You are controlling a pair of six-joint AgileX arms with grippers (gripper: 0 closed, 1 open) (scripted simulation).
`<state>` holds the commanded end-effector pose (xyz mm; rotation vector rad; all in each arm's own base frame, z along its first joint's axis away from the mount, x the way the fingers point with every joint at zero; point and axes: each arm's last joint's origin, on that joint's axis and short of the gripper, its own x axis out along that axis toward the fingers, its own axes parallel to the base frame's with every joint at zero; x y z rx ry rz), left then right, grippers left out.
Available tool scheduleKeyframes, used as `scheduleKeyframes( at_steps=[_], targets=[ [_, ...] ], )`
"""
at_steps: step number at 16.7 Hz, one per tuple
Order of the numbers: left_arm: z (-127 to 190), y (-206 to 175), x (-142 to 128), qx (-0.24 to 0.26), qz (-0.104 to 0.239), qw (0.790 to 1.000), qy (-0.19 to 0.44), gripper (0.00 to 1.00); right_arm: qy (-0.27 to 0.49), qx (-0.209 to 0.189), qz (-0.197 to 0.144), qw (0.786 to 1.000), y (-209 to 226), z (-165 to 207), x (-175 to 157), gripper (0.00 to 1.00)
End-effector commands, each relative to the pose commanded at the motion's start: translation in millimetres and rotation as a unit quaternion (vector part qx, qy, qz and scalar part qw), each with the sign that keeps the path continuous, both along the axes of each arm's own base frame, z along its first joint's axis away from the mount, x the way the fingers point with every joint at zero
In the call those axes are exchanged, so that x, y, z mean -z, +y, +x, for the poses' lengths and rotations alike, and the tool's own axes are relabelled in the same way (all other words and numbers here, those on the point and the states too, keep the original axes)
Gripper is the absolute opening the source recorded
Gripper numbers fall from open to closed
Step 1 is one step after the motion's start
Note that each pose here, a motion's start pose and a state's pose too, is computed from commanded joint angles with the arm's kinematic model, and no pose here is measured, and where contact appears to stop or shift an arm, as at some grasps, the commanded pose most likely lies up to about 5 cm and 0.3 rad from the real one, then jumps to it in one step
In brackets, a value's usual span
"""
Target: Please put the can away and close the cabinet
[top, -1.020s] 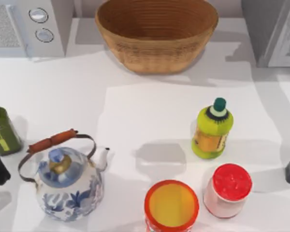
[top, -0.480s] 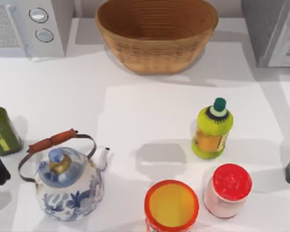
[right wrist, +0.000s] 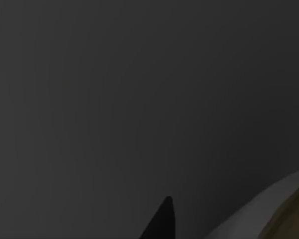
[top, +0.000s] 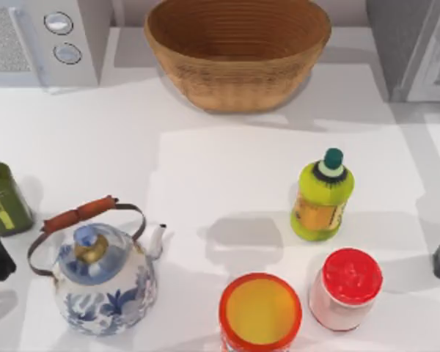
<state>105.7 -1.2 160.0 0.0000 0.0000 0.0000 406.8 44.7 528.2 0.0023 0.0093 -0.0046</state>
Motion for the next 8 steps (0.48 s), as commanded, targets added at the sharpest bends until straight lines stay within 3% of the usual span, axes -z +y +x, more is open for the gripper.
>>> scheduleKeyframes(
  at_steps=[4,8],
  targets=[
    [0.0,0.0,0.0,0.000,0.000,1.000,0.000,1.00,0.000,0.000,0.000,1.000,0.0,0.0,0.0,0.00],
    [0.0,0.0,0.0,0.000,0.000,1.000,0.000,1.00,0.000,0.000,0.000,1.000,0.0,0.0,0.0,0.30]
  ],
)
